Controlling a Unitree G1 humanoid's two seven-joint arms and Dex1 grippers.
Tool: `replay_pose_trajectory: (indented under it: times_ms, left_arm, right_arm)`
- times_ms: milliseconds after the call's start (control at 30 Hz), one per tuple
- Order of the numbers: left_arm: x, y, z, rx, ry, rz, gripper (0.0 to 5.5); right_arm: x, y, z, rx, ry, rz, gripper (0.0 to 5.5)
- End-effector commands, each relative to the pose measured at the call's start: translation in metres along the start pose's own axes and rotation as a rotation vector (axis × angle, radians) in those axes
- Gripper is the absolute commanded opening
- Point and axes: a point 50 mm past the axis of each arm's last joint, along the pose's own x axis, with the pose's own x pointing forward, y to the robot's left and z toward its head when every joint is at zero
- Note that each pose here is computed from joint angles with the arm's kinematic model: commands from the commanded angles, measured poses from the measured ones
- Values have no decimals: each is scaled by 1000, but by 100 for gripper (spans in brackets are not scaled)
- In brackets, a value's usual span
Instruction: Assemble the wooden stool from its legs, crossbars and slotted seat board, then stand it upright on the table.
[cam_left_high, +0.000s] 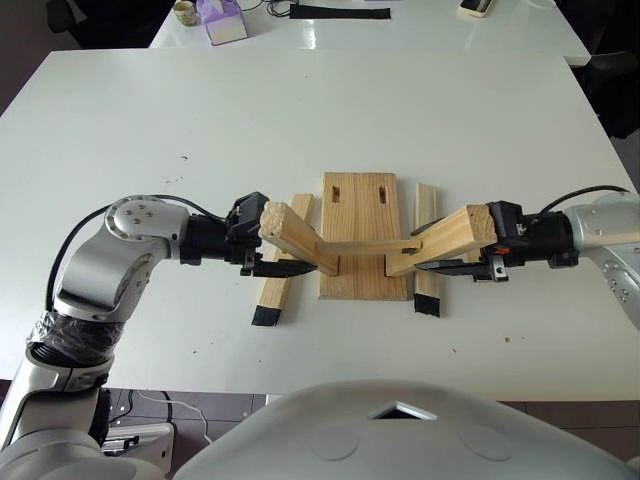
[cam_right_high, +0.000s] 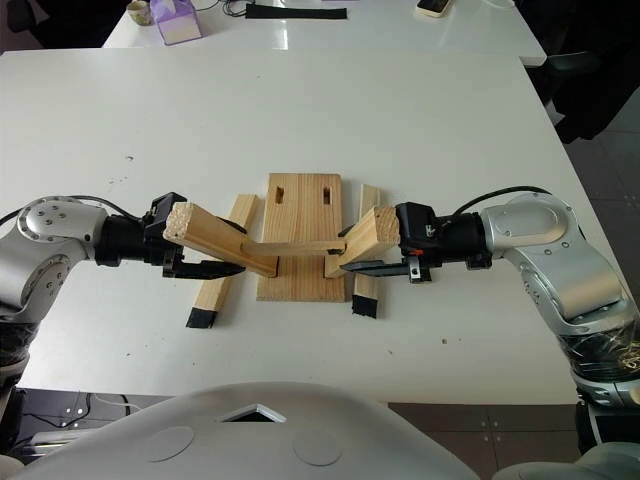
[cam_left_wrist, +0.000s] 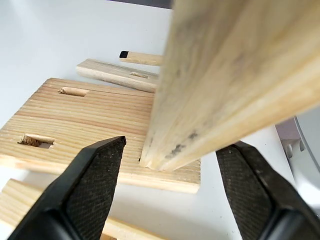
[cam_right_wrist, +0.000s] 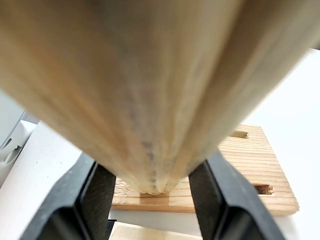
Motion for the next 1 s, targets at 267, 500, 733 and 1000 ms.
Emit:
replay_pose_trajectory:
  times_ms: [267, 500, 733, 1000]
  left_arm:
    - [-35, 50, -18, -94, 18, 210, 324]
    - [9, 61, 81, 2, -239, -110, 207]
    - [40, 28, 123, 82, -206, -507, 192]
    - [63, 13, 113, 41, -146, -639, 192]
  right_arm:
    - [9, 14, -32, 115, 150, 99, 201]
    - [11, 9, -38, 99, 164, 93, 201]
    - [12, 5, -40, 84, 169, 94, 201]
    - [17, -1, -39, 64, 168, 121, 201]
